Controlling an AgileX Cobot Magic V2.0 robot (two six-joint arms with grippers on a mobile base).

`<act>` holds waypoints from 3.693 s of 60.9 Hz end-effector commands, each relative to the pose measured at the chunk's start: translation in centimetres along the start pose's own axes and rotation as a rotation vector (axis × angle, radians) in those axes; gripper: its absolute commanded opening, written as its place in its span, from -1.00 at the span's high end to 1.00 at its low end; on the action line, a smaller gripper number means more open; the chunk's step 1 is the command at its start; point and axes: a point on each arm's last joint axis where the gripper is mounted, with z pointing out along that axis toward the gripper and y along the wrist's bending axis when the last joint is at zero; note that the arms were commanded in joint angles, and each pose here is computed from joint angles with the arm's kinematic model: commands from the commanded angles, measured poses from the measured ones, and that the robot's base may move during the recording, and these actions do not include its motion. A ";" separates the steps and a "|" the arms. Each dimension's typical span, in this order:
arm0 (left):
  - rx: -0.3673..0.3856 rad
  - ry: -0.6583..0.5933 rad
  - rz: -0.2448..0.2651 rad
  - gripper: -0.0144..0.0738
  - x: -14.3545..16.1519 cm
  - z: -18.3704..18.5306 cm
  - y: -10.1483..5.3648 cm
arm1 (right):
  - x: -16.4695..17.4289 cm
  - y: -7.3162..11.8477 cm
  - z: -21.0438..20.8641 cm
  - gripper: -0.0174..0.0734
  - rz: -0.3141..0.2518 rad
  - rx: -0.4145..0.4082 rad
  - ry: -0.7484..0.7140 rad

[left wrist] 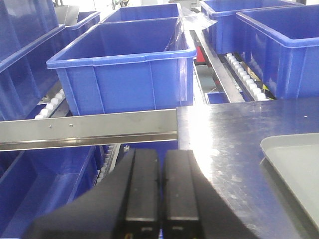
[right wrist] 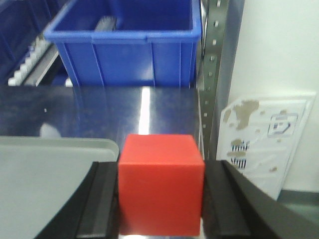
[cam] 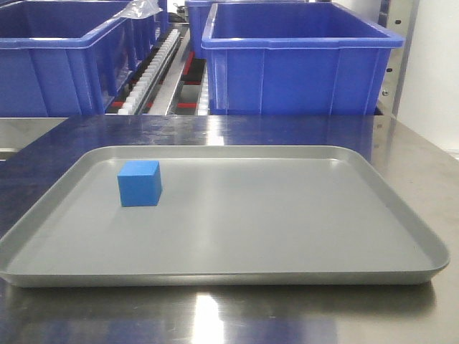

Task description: Sort and place red and blue blocks on shelf

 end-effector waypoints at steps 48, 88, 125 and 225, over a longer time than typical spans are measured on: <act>-0.001 -0.075 -0.011 0.39 -0.1 0.0 0.0 | -1.7 0.1 -0.8 0.51 -0.017 -0.001 -0.130; 0.077 -0.069 -0.262 0.39 -2.1 0.3 -0.3 | -1.7 0.1 -0.8 0.51 -0.017 -0.001 -0.130; 0.342 0.558 -0.214 0.39 -9.9 10.8 -7.3 | -1.7 0.1 -0.8 0.51 -0.017 -0.001 -0.130; 0.074 1.337 -0.150 -0.56 -7.5 25.5 -21.1 | -1.7 0.1 -0.8 0.51 -0.017 -0.001 -0.130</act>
